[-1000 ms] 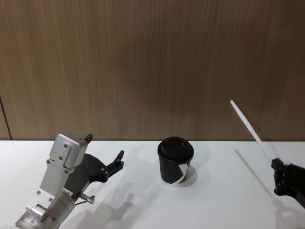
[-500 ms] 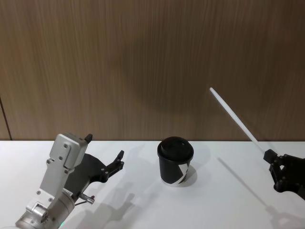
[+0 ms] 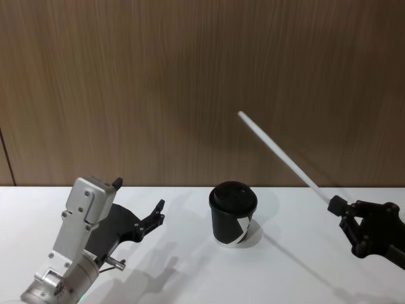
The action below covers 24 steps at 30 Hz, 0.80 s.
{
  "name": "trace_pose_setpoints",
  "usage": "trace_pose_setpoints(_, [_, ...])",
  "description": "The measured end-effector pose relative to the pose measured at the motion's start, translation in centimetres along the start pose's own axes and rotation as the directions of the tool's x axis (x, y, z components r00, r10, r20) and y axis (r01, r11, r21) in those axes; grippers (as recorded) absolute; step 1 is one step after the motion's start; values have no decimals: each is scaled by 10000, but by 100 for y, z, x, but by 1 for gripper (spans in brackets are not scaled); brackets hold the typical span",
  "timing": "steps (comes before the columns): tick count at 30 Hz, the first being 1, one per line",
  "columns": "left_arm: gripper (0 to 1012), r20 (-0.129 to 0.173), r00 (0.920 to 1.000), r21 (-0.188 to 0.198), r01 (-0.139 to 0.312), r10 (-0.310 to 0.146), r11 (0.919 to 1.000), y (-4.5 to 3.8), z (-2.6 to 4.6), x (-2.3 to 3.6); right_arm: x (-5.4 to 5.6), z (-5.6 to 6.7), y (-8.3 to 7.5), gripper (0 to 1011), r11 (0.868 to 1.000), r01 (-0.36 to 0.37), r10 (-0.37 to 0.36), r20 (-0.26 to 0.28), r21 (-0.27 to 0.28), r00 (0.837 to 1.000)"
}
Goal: Pick up the straw with one hand, pass it to the other hand, and insert it into the cup.
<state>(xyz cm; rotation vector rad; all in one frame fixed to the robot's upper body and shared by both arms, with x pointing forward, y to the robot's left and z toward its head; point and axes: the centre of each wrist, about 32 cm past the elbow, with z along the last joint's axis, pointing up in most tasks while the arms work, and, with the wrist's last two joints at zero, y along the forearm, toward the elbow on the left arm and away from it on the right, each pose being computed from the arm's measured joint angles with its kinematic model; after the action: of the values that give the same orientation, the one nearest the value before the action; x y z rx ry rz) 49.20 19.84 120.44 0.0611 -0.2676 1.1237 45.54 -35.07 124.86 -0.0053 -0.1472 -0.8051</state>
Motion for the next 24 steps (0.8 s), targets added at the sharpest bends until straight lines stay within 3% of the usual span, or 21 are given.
trace_pose_setpoints(6, [1003,-1,10000,0,1,-1,10000,0,0,0,13,46,53,1,9964,-804,808,-148,268,9966])
trace_pose_setpoints(13, [1003,1,10000,0,1,-1,10000,0,0,0,15,98,136,1,9821,-1790,1815,-400,591,9826])
trace_pose_setpoints(24, [1003,0,10000,0,1,-1,10000,0,0,0,11,142,192,1,9667,-2422,2469,-534,827,9676])
